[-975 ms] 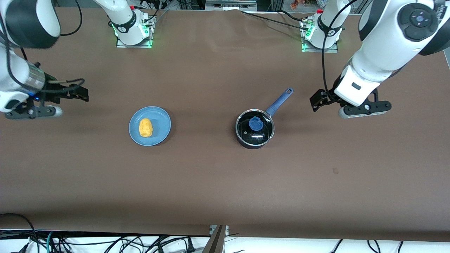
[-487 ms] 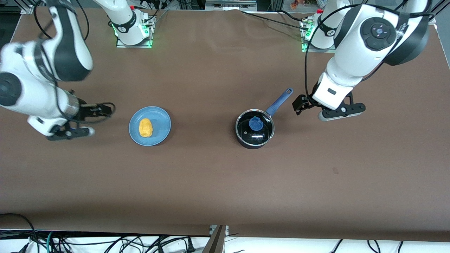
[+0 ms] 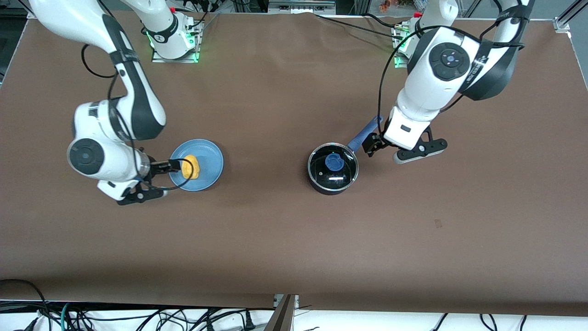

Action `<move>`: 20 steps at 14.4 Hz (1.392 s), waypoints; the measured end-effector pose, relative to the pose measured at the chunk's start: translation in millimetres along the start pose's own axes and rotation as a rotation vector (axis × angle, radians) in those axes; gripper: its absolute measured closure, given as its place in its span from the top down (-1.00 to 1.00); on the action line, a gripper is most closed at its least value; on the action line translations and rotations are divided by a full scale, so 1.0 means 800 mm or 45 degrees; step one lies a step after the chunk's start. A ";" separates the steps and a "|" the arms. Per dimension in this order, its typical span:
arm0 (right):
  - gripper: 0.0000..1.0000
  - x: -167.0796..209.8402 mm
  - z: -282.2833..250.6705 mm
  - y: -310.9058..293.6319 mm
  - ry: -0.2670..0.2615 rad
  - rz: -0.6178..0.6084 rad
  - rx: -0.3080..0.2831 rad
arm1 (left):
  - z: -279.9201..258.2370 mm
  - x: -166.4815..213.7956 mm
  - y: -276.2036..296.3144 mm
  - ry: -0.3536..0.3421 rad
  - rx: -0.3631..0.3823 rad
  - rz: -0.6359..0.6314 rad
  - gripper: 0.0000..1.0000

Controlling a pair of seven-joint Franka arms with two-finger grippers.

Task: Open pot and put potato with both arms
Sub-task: 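Reach the left gripper to the lid knob while the right gripper reaches the potato, then grasp the blue lid knob with the left gripper while the right grasps the potato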

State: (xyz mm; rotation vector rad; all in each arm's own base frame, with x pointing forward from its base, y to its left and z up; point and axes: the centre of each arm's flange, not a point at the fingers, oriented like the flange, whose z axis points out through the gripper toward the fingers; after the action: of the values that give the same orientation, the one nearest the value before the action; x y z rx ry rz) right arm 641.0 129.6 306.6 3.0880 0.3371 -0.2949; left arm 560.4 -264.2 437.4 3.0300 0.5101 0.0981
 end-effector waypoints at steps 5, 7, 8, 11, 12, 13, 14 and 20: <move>1.00 -0.005 0.057 -0.008 -0.022 0.016 0.003 | 0.044 -0.014 0.031 0.025 -0.002 -0.107 1.00; 1.00 -0.010 0.075 -0.008 -0.032 0.017 0.004 | 0.061 -0.021 0.043 0.032 -0.010 -0.155 1.00; 1.00 -0.011 0.081 -0.010 -0.040 0.015 0.005 | 0.068 -0.024 0.049 0.033 -0.021 -0.179 1.00; 1.00 -0.013 0.090 -0.024 -0.054 0.032 0.012 | 0.086 -0.032 0.063 0.035 -0.048 -0.208 1.00; 1.00 -0.013 0.093 -0.030 -0.053 0.036 0.015 | 0.090 -0.034 0.066 0.045 -0.046 -0.198 1.00; 1.00 -0.013 0.098 -0.034 -0.047 0.039 0.018 | 0.095 -0.035 0.068 0.062 -0.034 -0.194 1.00; 1.00 -0.013 0.107 -0.036 -0.038 0.042 0.020 | 0.101 -0.039 0.072 0.077 -0.028 -0.203 1.00; 1.00 -0.021 0.141 -0.037 -0.046 0.048 0.022 | 0.141 -0.057 0.093 0.122 -0.020 -0.207 1.00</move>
State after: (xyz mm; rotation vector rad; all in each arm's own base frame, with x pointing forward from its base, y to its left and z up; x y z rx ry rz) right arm 597.4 150.0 199.4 3.0975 0.2763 -0.3541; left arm 549.9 -355.3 328.1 2.9652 0.7569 0.2376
